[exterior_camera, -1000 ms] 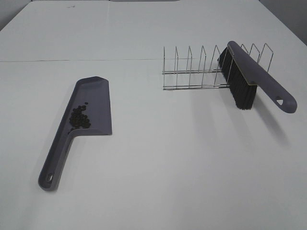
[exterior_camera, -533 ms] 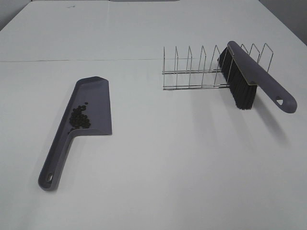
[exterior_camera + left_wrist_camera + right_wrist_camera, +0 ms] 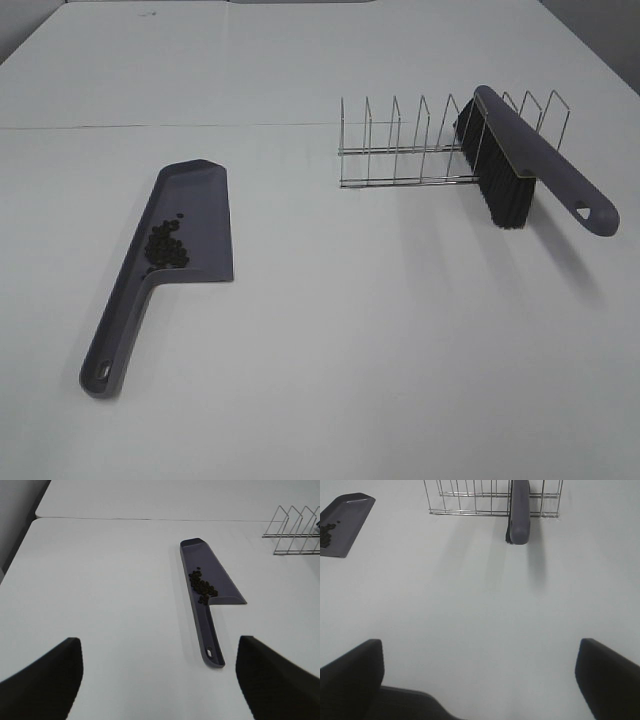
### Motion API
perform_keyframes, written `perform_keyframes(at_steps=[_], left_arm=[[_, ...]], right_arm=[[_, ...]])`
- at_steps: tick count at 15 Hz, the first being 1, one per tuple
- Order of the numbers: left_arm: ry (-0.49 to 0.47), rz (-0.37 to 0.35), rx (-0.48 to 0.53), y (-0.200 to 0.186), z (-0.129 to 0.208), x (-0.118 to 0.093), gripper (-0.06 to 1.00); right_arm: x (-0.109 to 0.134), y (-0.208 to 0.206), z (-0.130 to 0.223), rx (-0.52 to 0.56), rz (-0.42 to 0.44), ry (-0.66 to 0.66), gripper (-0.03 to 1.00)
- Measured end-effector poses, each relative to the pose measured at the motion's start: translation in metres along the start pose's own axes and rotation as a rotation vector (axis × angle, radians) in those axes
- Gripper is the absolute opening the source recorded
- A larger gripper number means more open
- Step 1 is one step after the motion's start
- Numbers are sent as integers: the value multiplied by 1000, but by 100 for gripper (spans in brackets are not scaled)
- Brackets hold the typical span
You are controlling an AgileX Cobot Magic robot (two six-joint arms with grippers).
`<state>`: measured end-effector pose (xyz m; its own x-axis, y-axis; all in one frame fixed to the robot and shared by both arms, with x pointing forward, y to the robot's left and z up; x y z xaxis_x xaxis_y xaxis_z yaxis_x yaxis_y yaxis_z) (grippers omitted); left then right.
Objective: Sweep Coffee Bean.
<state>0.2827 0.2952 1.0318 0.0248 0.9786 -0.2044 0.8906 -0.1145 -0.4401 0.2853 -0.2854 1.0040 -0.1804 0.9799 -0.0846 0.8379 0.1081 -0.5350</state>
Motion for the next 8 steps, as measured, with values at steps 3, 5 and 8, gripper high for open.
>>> perform_keyframes(at_steps=[3,5,8], left_arm=[[-23,-51,-12,0,-1,3,76],[-34,-75,-17,0,-1,4,76],[-36,-80,-18,0,-1,4,76]], right_arm=[[0,0,0,0,0,0,94],[0,0,0,0,0,0,94],[0,0,0,0,0,0,94]])
Point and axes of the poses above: a point on each arm's last joint axis where the gripper is mounted, y pointing out along that axis toward the gripper, x along the wrist's bending axis when the last joint is at zero, z = x × y, the point moved 6 cm from there along y, pointing out along that axis toward the gripper, and after that the axes turned 7 degrees about -y, right-handed, at the moved point
